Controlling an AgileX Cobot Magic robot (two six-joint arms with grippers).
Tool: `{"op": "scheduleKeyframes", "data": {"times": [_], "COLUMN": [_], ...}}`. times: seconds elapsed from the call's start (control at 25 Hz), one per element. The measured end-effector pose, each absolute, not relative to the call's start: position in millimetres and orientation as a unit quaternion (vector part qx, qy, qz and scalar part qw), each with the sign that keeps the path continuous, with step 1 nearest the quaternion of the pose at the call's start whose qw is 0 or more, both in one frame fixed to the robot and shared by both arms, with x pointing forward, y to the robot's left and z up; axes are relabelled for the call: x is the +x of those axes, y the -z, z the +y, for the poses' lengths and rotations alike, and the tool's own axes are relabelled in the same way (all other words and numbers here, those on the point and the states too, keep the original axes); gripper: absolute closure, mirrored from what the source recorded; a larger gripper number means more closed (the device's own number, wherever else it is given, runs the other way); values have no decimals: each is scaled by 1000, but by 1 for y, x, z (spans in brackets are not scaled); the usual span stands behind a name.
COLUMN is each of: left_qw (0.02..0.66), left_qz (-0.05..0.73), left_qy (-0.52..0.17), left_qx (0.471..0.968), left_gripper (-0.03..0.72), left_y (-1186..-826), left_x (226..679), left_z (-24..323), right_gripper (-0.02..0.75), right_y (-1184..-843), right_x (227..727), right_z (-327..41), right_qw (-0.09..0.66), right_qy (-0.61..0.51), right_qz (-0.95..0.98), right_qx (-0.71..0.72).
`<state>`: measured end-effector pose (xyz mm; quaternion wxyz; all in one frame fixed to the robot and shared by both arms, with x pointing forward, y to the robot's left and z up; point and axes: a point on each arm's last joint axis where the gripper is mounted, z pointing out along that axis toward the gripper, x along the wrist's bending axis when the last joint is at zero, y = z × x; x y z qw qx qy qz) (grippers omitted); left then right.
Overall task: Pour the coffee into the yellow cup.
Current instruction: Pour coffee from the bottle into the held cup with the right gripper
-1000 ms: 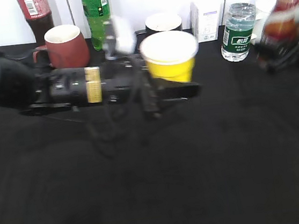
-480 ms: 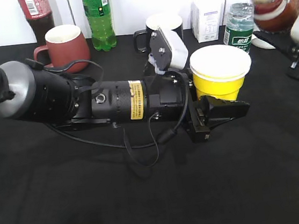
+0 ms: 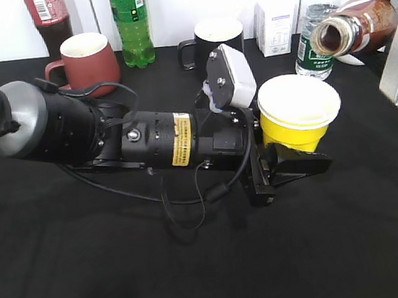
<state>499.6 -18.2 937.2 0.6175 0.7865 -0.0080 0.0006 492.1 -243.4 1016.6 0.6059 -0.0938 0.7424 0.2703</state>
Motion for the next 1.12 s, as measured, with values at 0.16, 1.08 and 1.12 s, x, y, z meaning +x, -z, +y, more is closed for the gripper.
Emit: {"op": "scheduleKeyframes", "data": {"times": [0.16,1.08,1.12], "left_qw": [611,609,609], "left_qz": [-23,-50,-50], "left_qy": [1,12,12], "left_qx": [791,791,791], "left_gripper": [253,253,253], "left_y": [-936,-935,-935], "left_x": [498,493,493], "left_z": [-18,-18,-18], "right_gripper": [195,195,195], "right_y": [-1017,-1017,-1017], "right_x": [492,492,492], "right_z": [-243,-243,-243], "right_qw": [617,629,631], "right_qy": [-244,-210,-205], "right_qz": [738,730,729], "right_qx": [-125,-165,-171]}}
